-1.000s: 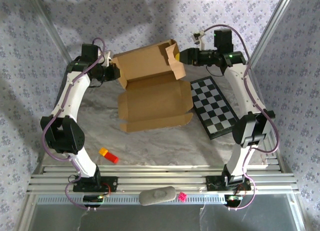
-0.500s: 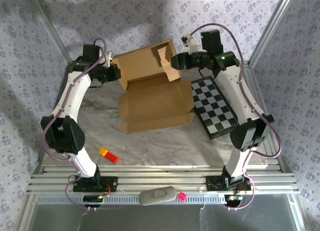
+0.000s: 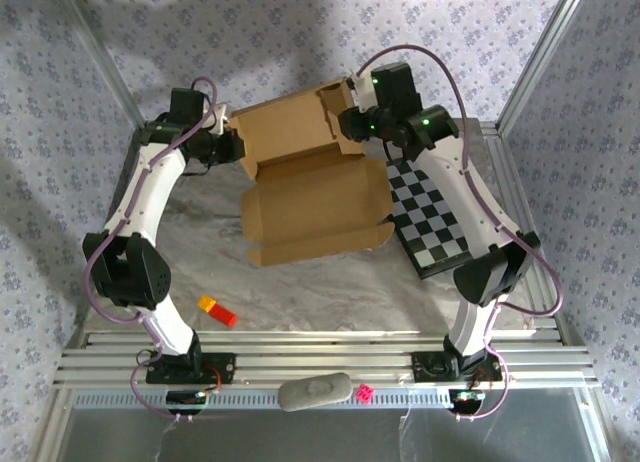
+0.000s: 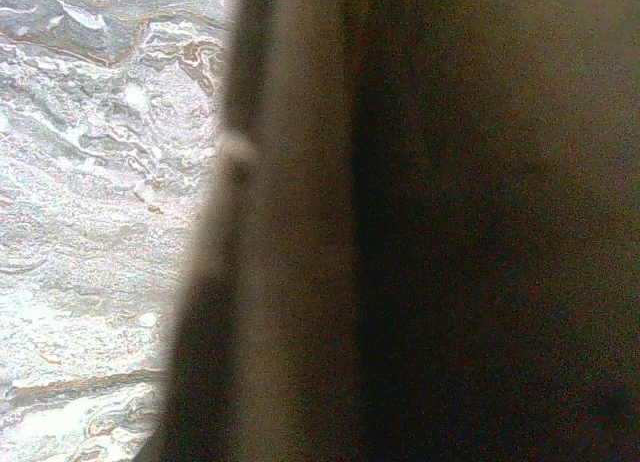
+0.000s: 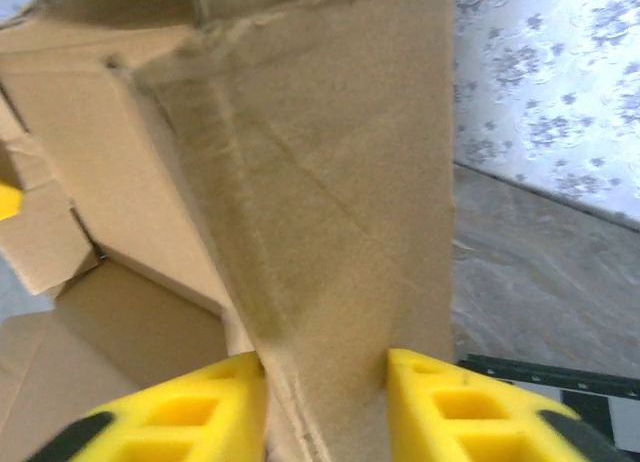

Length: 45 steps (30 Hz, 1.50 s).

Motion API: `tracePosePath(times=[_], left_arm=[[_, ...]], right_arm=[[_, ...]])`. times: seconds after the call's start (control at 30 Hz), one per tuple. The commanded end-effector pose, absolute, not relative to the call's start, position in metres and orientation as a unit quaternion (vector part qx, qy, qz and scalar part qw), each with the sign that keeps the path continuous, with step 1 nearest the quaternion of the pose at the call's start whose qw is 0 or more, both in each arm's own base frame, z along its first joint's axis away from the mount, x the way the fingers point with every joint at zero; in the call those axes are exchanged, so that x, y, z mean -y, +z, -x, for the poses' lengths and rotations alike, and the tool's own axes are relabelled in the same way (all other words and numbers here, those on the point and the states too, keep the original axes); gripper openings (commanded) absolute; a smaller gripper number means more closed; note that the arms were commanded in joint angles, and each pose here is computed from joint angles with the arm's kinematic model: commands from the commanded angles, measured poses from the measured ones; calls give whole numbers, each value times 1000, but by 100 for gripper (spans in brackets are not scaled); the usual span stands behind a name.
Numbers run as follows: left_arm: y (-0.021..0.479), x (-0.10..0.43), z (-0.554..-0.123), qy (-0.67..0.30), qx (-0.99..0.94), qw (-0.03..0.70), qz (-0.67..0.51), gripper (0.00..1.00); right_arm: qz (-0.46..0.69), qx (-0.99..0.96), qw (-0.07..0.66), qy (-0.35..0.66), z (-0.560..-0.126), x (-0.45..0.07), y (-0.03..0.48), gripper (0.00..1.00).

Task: Fold the paper box

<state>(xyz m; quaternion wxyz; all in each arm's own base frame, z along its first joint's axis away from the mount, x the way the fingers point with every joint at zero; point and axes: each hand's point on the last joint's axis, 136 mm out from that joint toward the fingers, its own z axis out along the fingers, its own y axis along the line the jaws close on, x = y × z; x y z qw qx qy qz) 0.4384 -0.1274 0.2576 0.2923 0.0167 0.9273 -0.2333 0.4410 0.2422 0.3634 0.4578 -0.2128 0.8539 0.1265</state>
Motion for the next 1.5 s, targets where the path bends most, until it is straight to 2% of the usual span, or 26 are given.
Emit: tracePosePath(times=[0.0,0.2,0.57,0.73,0.8,0.9,1.07,1.47], left_arm=[[296,140,-429,-253,-911,325,-37,0],[298,142,-427,-251,-911,326,-35,0],[301,139,-422,-243,-912,329,-24,0],[299,139,-418,-244,-913,327,-26,0],[298,139,-416,-244,-913,325,-26,0],[298,139,-413,-244,-914,324,-26,0],[300,138,-410,-243,-913,326,-24,0],[301,125,-407,-222,-918,327,29,0]], right_arm=[[192,-852,484,50,-451,-236,370,23],[166,-849,501,-3,-455,-231,372,0],[176,-828,527,-70,-454,-246,374,0],[176,-825,535,-37,-461,-256,379,23],[178,-825,536,-28,-465,-260,381,24],[181,-824,536,-19,-470,-263,383,21],[172,-827,535,-24,-474,-260,381,0],[130,-813,552,-128,-476,-230,387,0]])
